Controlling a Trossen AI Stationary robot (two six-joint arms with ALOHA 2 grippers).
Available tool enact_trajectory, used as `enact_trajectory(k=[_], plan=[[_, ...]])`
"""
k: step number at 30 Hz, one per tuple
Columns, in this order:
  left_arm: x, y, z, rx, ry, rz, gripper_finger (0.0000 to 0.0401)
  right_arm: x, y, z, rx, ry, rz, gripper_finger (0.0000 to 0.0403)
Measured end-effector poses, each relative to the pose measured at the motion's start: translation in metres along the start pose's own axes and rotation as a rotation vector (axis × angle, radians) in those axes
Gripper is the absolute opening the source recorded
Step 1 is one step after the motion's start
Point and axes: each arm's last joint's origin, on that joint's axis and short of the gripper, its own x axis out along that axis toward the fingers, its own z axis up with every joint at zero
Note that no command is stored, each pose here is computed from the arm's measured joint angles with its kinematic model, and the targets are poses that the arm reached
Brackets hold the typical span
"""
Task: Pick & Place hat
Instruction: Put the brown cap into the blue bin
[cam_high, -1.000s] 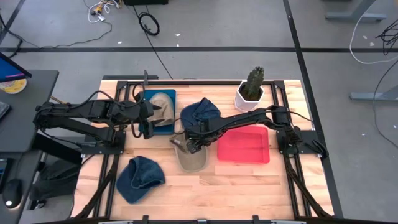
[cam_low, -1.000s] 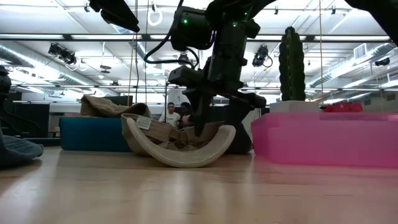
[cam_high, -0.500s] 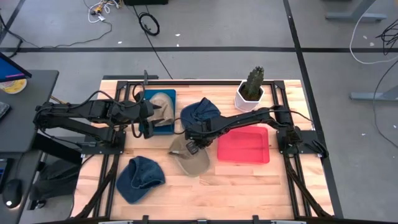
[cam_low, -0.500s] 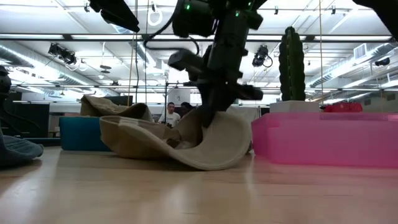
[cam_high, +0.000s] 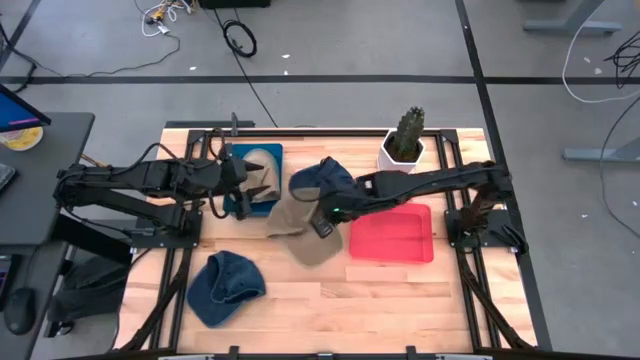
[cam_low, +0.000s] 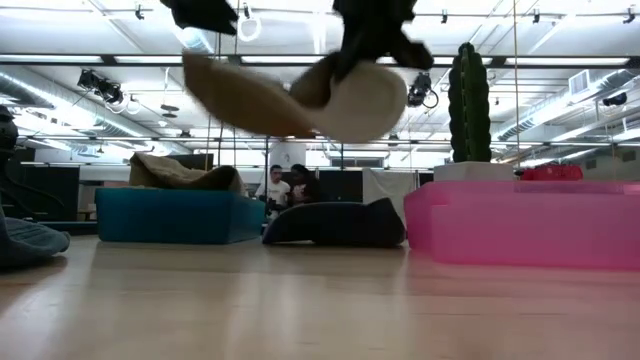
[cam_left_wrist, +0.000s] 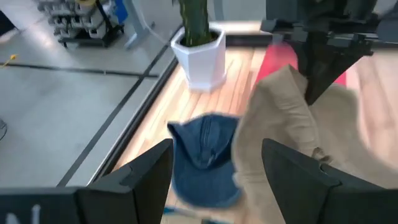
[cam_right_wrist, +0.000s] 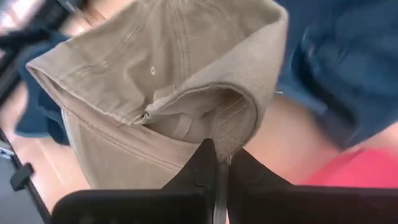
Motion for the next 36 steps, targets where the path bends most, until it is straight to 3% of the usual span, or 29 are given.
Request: enact_trajectory(k=[5,10,16,20,27,36], plan=[[-0.001,-0.002,0.013,-0.085,-0.123,-0.066,0.0248,-0.041,-0.002,0.003,-0.131,-0.208,-0.049,0.0007],[-0.003,-0.002,0.025,-0.265,-0.237,-0.137,0.0248,-0.058,0.0,0.008,-0.309,-0.328,-0.064,0.0007],[0.005,0.007,0.023,-0.473,-0.193,-0.108,0.0248,-0.062,0.008,0.01,-0.479,-0.382,-0.042,0.0006],[0.012,0.009,0.022,-0.536,-0.175,-0.112,0.0248,-0.063,0.01,0.01,-0.555,-0.392,-0.046,0.0006],[0.02,0.004,0.04,-0.5,-0.113,-0.177,0.0248,-0.063,0.011,0.01,-0.641,-0.394,-0.05,0.0006],[0.006,0.015,0.091,-0.311,0.006,-0.111,0.0248,-0.086,0.006,0.016,-0.619,-0.527,-0.133,0.0006]])
